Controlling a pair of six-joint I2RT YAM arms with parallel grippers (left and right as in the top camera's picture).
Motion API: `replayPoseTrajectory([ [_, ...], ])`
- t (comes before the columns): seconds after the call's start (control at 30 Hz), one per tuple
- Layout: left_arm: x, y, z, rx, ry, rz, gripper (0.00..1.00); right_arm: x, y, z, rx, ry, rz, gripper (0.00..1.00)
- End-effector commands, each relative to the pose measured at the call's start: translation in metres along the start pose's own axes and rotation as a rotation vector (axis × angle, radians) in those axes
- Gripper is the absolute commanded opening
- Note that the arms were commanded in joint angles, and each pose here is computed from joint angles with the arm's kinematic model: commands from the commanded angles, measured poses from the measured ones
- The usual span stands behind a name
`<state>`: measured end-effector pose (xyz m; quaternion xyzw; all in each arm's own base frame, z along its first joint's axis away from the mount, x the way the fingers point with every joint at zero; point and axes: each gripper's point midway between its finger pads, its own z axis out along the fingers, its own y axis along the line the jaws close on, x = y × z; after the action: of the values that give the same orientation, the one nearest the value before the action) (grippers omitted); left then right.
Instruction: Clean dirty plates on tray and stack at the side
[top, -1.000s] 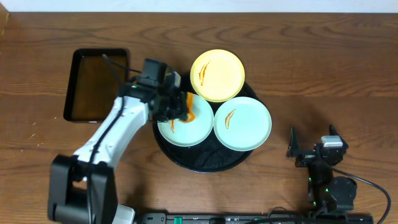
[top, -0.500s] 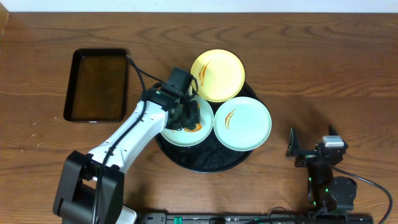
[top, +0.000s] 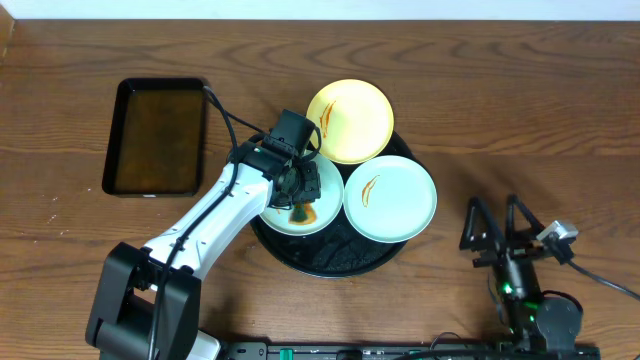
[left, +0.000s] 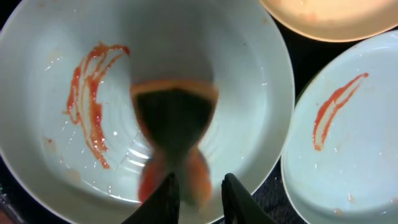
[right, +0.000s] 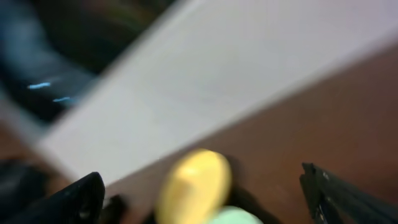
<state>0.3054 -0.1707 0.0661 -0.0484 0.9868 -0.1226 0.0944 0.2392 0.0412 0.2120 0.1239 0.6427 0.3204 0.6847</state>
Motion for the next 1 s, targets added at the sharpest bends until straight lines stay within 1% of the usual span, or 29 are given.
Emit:
replayPoseTrajectory([
  [0.0, 0.002, 0.005, 0.0, -0.022, 0.004, -0.003, 0.29, 0.005, 0.033, -0.004, -0.154, 0.083, -0.032, 0.99],
  [0.03, 0.002, 0.005, 0.0, -0.024, 0.007, -0.003, 0.37, 0.001, 0.036, -0.004, -0.149, 0.091, -0.037, 0.99],
  [0.1, 0.003, 0.005, 0.0, -0.025, 0.009, -0.003, 0.44, -0.007, 0.042, -0.003, -0.133, 0.112, -0.066, 0.99],
  [0.17, 0.003, 0.005, 0.0, -0.025, 0.009, 0.0, 0.49, -0.016, 0.05, 0.0, -0.117, 0.145, -0.121, 0.99],
  [0.3, 0.002, 0.005, 0.0, -0.022, 0.005, 0.0, 0.63, -0.034, 0.071, 0.015, -0.11, 0.29, -0.222, 0.99],
  [0.4, 0.001, 0.005, 0.0, -0.021, 0.002, 0.015, 0.64, -0.037, 0.082, 0.034, -0.119, 0.47, -0.246, 0.99],
  [0.5, -0.003, 0.011, -0.004, -0.022, -0.007, -0.006, 0.64, -0.03, 0.088, 0.051, -0.123, 0.714, -0.227, 0.99],
  [0.63, -0.018, 0.037, -0.028, -0.026, -0.052, -0.099, 0.64, -0.022, 0.097, 0.064, -0.108, 1.007, -0.236, 0.99],
  [0.7, -0.027, 0.05, -0.044, -0.008, -0.088, -0.15, 0.64, -0.018, 0.101, 0.071, -0.09, 1.096, -0.248, 0.99],
  [0.8, -0.039, 0.064, -0.068, 0.049, -0.146, -0.221, 0.64, -0.008, 0.11, 0.087, -0.089, 1.185, -0.262, 0.99],
  [0.9, -0.043, 0.068, -0.082, 0.093, -0.172, -0.255, 0.64, 0.005, 0.122, 0.112, -0.142, 1.185, -0.256, 0.99],
  [0.97, -0.04, 0.07, -0.083, 0.093, -0.162, -0.264, 0.65, 0.015, 0.126, 0.127, -0.149, 1.175, -0.213, 0.99],
])
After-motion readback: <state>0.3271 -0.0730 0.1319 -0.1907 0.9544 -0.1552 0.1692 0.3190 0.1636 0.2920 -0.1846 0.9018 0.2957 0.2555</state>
